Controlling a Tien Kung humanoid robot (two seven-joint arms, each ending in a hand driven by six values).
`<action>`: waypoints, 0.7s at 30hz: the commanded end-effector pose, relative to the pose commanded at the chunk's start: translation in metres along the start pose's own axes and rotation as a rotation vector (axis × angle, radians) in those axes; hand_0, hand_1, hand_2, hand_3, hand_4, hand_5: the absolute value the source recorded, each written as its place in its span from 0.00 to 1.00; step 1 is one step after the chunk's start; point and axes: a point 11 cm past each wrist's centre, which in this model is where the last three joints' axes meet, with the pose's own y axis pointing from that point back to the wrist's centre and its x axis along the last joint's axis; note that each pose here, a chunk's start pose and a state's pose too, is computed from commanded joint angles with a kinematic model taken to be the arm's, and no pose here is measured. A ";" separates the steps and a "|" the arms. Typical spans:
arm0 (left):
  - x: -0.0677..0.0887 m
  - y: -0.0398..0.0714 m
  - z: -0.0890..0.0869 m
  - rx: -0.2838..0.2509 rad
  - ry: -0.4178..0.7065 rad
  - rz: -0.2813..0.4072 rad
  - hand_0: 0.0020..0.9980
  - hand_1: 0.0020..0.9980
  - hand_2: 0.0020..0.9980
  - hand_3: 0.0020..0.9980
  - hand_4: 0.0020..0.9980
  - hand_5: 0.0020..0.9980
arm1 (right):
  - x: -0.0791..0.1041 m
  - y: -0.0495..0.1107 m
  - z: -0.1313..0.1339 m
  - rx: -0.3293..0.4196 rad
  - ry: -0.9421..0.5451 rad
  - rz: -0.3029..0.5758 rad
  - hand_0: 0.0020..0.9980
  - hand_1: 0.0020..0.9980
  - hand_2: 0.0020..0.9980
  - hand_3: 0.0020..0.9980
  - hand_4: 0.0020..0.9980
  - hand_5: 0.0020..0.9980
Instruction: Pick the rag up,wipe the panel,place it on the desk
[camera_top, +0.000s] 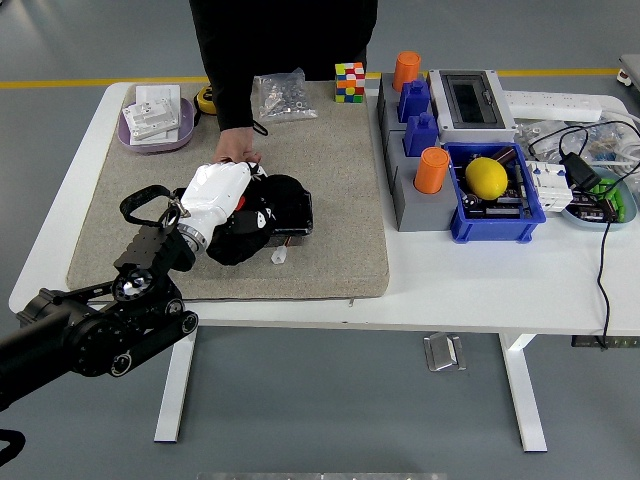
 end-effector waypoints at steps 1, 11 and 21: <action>-0.001 0.000 0.002 -0.006 -0.003 -0.003 0.22 0.15 0.53 0.40 0.30 0.00 | 0.000 0.000 0.000 0.000 0.001 0.000 0.75 0.68 0.71 0.60 0.95 0.59; -0.008 0.002 0.024 -0.068 -0.029 -0.031 0.22 0.15 0.53 0.41 0.31 0.00 | 0.002 0.001 -0.001 -0.002 0.006 0.004 0.75 0.68 0.71 0.60 0.95 0.59; -0.009 0.003 0.031 -0.086 -0.030 -0.035 0.22 0.15 0.53 0.41 0.31 0.00 | 0.001 0.000 0.000 -0.004 0.008 0.002 0.75 0.68 0.71 0.60 0.95 0.59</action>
